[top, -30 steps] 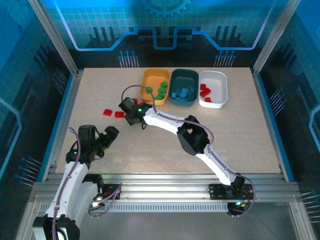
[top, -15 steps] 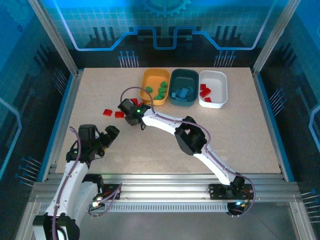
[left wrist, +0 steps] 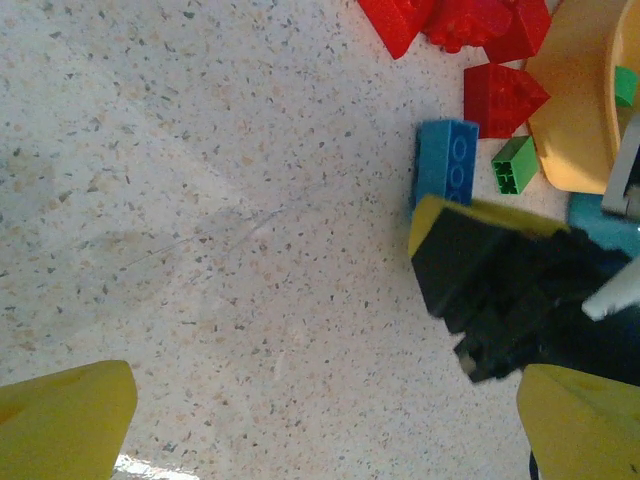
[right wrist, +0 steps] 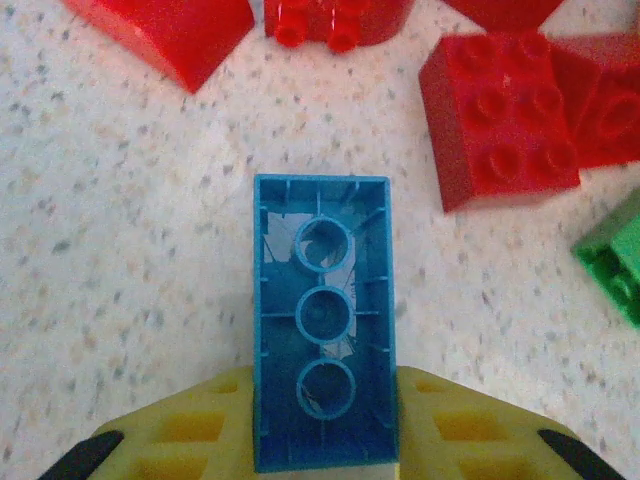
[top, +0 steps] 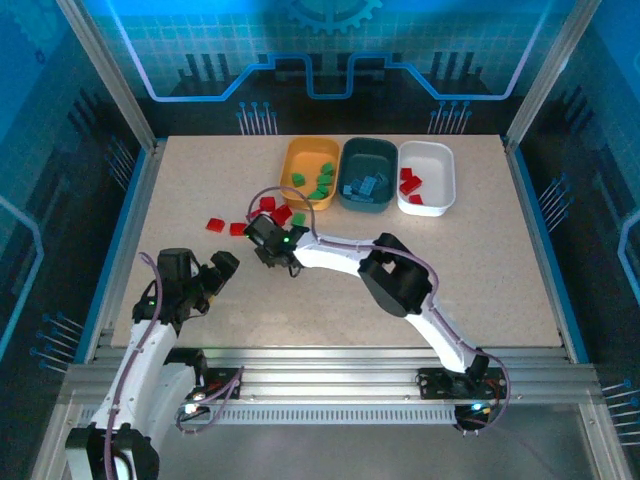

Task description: Sort the legos into containers by color

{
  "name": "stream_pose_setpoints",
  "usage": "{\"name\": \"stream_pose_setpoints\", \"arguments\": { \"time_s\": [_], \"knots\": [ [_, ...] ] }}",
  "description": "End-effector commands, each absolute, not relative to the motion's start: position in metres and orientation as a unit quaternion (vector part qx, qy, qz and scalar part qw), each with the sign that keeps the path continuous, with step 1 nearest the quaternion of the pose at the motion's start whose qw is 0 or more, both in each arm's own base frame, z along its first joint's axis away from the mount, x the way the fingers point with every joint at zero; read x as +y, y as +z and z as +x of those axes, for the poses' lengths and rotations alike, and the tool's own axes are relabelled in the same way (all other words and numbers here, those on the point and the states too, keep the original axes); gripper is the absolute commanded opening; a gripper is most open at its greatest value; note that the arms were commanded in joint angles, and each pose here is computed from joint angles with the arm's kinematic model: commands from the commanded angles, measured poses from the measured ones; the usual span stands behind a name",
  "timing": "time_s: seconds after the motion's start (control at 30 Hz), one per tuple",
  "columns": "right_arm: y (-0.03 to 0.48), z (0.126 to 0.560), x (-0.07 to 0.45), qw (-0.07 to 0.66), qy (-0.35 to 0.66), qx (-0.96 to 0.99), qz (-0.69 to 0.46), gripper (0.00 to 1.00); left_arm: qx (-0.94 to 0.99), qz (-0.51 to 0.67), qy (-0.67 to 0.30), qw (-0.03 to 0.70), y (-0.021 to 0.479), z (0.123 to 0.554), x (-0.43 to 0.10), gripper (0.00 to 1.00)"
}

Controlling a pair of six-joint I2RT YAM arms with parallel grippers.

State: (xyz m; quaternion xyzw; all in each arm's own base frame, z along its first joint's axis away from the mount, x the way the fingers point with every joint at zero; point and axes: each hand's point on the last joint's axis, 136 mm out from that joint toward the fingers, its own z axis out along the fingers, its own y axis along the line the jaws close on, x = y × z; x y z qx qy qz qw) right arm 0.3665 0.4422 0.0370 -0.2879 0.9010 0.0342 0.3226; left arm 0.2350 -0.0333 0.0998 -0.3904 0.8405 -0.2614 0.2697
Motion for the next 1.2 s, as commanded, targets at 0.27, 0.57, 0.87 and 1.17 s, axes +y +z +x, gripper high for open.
{"name": "stream_pose_setpoints", "arguments": {
  "time_s": [0.27, 0.57, 0.87, 1.17],
  "knots": [
    [0.137, 0.371, 0.369, 0.391, 0.094, 0.893, -0.204, 0.31, 0.835, -0.354, -0.322, 0.271, 0.107, 0.251, -0.052, 0.99],
    [0.14, 0.476, 0.213, 0.382, 0.032, 0.923, -0.036, 0.32, 0.873, -0.243, -0.373, 0.199, 0.095, 0.269, -0.121, 0.99],
    [0.108, 0.532, 0.155, 0.334, 0.016, 0.942, 0.012, 0.35, 0.888, -0.213, -0.374, 0.165, 0.079, 0.275, -0.146, 0.98],
    [0.14, 0.538, 0.152, 0.361, 0.007, 0.933, 0.006, 0.56, 0.894, -0.211, -0.36, 0.162, 0.078, 0.278, -0.144, 0.99]
  ]
}}
